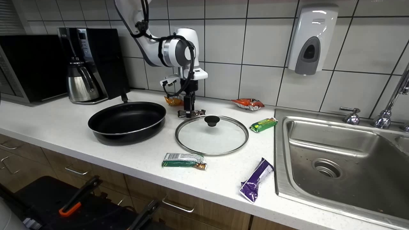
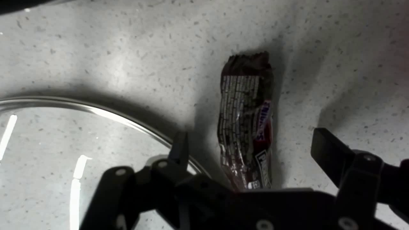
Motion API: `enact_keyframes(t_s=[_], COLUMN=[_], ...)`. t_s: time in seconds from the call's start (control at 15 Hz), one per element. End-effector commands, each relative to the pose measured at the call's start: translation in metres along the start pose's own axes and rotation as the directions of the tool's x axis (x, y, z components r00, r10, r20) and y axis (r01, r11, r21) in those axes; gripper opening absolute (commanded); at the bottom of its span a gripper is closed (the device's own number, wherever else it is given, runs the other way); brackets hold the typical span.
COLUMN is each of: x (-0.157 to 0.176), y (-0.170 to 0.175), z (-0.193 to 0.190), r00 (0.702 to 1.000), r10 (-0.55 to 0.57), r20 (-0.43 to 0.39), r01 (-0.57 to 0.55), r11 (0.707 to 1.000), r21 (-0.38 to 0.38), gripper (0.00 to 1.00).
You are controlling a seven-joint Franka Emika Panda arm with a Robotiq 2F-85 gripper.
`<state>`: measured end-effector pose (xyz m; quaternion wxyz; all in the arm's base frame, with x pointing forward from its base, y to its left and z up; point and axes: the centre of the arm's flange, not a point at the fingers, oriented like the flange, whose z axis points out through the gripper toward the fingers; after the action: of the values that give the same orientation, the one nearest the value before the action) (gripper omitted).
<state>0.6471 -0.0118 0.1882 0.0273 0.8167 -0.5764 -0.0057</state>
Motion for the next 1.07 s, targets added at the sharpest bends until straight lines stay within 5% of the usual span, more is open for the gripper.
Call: enact_keyframes(t_s=[0.0,0.6,1.0], x=[0.006,0.011,0.004], y=[-0.009,-0.005,0.001], z=[-0.003,-0.007,-0.031], r00=[1.000,1.000,0.996], r10=[0.013,0.008,-0.087], r20=[-0.020,-0.012,-0.015], r01=[-0.013,-0.008,0.087], r11=[1.000,1.000,0.996], r21=[-0.014,-0.020,-0.017], gripper=[0.68,0.00,0.03])
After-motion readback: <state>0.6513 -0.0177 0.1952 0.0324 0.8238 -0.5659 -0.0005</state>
